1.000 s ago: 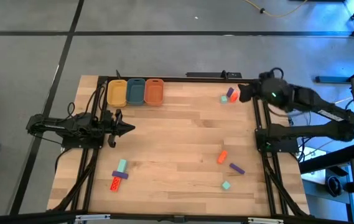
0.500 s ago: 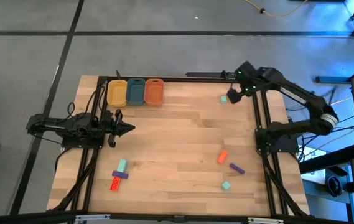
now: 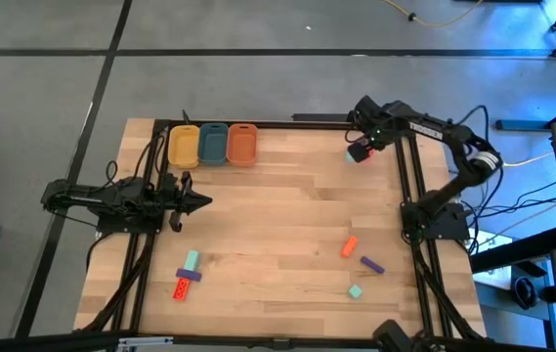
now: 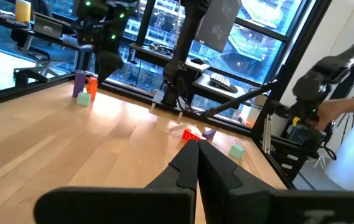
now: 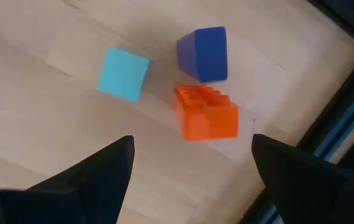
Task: Sort & place blocks by color
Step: Put the top orange game piece into the yellow bin
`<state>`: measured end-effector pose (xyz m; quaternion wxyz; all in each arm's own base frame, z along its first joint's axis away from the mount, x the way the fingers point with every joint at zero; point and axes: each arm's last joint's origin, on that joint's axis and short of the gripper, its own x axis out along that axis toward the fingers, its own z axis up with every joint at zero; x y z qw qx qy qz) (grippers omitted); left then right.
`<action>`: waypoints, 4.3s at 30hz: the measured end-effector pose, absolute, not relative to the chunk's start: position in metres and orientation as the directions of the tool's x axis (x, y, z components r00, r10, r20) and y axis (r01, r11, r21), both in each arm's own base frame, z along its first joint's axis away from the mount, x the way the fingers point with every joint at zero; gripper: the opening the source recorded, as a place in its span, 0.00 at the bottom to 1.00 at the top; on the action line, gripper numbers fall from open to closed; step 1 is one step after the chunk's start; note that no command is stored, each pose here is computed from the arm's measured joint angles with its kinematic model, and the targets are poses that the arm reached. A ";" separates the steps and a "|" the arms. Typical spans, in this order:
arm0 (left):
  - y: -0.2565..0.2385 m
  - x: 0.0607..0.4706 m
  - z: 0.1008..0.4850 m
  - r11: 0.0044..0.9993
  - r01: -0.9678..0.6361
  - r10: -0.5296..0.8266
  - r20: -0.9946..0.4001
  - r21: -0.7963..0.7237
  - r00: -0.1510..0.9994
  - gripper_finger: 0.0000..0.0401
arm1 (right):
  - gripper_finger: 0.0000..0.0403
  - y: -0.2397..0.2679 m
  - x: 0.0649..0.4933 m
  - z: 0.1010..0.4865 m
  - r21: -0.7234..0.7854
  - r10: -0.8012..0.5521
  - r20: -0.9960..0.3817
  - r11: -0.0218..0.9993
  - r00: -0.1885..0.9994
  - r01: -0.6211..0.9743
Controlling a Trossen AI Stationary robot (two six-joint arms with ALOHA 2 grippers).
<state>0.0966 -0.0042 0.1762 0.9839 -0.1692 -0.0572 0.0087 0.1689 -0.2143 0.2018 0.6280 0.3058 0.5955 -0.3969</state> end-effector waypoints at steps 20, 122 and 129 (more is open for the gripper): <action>-0.004 0.097 0.176 0.943 0.002 0.036 0.109 -0.334 0.993 0.00 | 0.74 -0.234 0.172 0.170 -0.152 -0.125 -0.987 0.537 -0.100 0.830; -0.014 0.234 0.336 0.959 -0.075 0.078 -0.001 -0.272 0.997 0.62 | 0.36 0.017 0.287 0.345 0.364 0.013 -0.187 0.930 0.982 0.057; -0.018 0.273 0.317 0.960 -0.027 0.043 0.054 -0.278 0.998 0.62 | 0.36 0.017 0.287 0.348 0.339 0.016 -0.166 0.940 0.986 0.042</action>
